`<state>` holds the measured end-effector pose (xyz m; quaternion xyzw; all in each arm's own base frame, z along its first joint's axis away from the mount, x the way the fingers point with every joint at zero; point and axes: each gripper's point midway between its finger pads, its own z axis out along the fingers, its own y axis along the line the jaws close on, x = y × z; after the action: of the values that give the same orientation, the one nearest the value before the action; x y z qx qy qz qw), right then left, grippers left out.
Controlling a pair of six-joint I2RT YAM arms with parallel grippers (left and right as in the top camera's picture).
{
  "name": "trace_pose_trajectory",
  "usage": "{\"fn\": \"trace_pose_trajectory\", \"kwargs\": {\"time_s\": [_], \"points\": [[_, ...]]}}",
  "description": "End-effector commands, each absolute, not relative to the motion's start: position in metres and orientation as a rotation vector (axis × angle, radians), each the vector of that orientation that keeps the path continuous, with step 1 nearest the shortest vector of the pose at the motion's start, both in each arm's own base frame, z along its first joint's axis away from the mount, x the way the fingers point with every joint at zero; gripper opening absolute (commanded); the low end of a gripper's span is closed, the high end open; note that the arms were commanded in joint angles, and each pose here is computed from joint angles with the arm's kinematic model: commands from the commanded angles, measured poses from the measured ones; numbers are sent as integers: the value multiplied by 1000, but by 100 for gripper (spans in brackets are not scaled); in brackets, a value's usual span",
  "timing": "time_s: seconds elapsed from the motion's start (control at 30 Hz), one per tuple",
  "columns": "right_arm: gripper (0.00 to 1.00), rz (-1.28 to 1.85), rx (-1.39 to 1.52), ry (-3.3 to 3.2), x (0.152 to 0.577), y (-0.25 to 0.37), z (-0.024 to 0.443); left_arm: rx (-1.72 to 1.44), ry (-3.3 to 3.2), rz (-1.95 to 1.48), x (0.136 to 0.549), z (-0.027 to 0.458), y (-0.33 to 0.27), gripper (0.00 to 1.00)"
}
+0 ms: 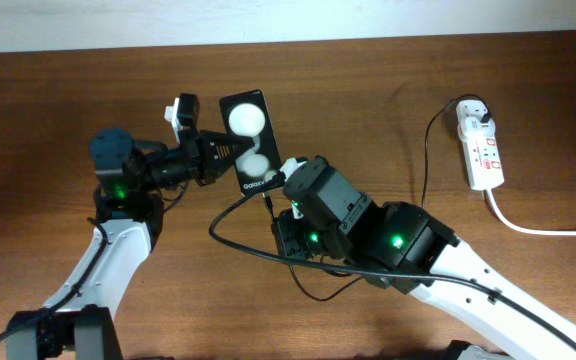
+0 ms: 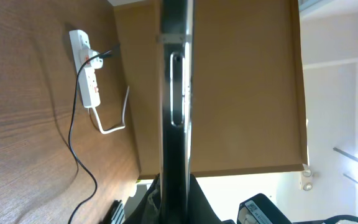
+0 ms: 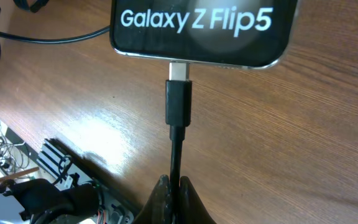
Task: Plug charger to phone and switch on socket
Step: 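Push the USB-C plug into the phone's bottom port with the right gripper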
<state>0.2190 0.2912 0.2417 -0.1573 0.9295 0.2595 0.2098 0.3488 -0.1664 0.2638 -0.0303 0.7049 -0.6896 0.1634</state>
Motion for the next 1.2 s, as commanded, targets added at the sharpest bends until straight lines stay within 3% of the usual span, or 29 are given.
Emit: {"fn": "trace_pose_trajectory", "kwargs": {"time_s": [0.0, 0.6, 1.17], "points": [[4, 760, -429, 2540, 219, 294, 253, 6, 2014, -1987, 339, 273, -168, 0], [4, 651, -326, 2403, 252, 289, 268, 298, 2053, -2050, 304, 272, -172, 0], [4, 702, -366, 2446, 241, 293, 264, 56, 2054, -2040, 327, 273, -168, 0]]}}
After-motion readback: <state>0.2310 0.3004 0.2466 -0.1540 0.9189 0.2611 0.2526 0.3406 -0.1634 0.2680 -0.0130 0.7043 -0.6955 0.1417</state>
